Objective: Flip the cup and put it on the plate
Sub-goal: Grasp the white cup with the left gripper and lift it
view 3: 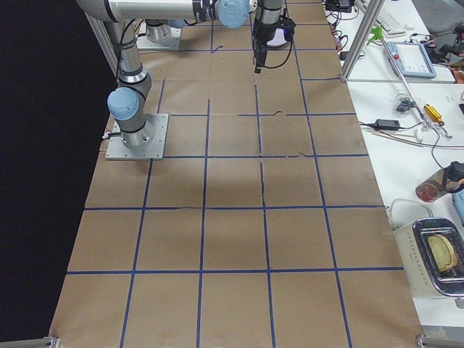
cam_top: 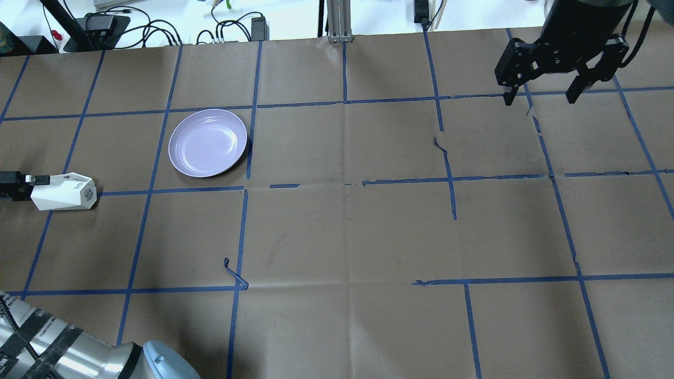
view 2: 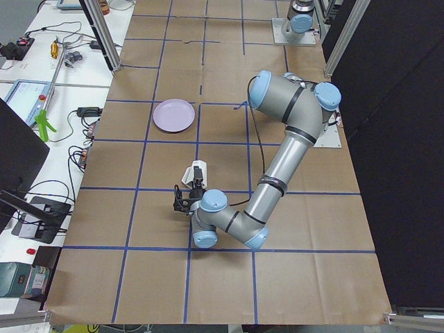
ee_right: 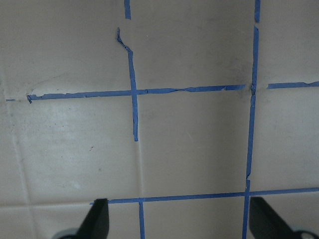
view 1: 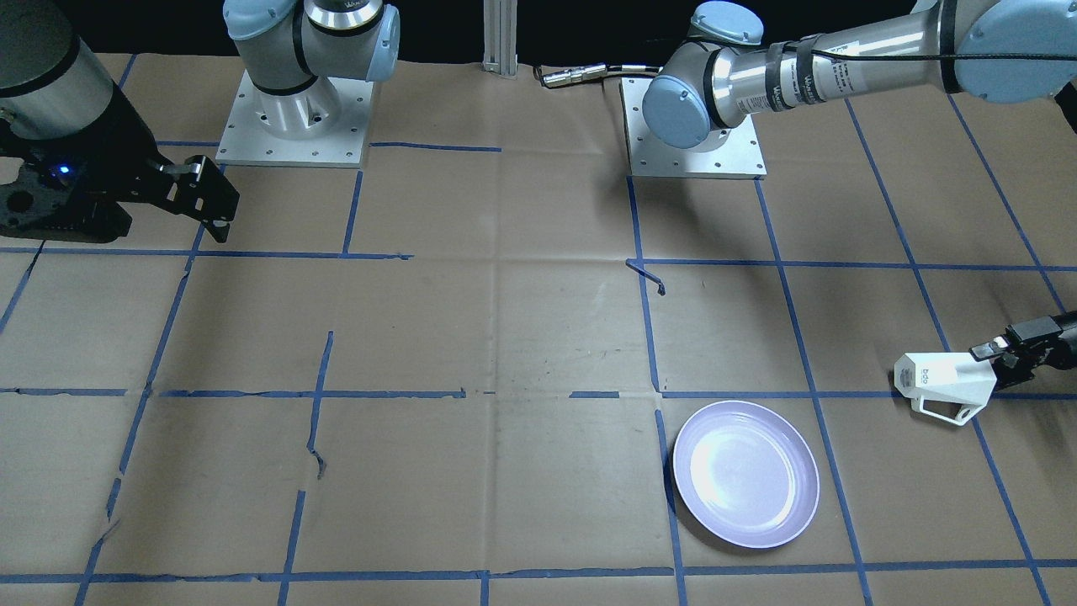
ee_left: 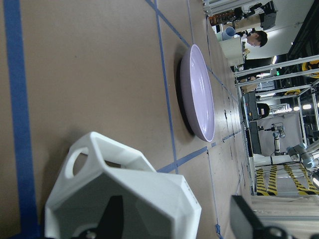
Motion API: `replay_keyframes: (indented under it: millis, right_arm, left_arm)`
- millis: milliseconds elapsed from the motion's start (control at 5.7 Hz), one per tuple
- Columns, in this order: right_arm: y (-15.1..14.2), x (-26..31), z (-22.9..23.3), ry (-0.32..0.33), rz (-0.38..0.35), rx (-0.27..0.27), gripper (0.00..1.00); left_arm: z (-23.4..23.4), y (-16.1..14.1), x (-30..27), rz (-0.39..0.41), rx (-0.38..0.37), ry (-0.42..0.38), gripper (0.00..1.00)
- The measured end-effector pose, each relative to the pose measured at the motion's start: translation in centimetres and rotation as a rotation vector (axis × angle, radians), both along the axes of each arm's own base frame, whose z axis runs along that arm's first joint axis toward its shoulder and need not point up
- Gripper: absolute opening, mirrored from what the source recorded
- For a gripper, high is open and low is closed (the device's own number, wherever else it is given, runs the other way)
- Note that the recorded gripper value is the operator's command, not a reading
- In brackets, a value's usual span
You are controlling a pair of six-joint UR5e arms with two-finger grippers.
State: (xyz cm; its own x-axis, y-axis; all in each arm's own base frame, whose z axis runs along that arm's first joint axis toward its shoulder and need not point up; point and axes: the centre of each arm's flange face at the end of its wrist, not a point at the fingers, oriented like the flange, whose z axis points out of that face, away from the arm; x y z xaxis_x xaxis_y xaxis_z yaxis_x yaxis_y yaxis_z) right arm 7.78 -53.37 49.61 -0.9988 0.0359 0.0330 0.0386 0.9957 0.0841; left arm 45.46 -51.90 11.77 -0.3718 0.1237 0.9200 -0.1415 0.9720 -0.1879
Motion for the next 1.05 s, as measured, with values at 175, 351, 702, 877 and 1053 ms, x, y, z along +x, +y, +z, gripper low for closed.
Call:
replay_keyframes:
  millis: [175,351,702,877,1053]
  right_arm:
    - [0.0,0.0,0.0,0.0,0.0,0.0,1.0]
    - [0.0,0.0,0.0,0.0,0.0,0.0,1.0]
    - [0.0,0.0,0.0,0.0,0.0,0.0,1.0]
    - [0.0,0.0,0.0,0.0,0.0,0.0,1.0]
    - [0.0,0.0,0.0,0.0,0.0,0.0,1.0]
  left_arm:
    - [0.1,0.0,-0.1,0.006,0.003,0.012,0.0]
    - [0.5,0.0,-0.3,0.009,0.006,0.02,0.0]
    - [5.5,0.2,-0.9,0.037,0.036,0.035,0.0]
    - [10.8,0.7,-1.8,0.057,0.073,0.033,0.0]
    - [15.6,1.1,-3.2,0.08,0.107,0.032,0.0]
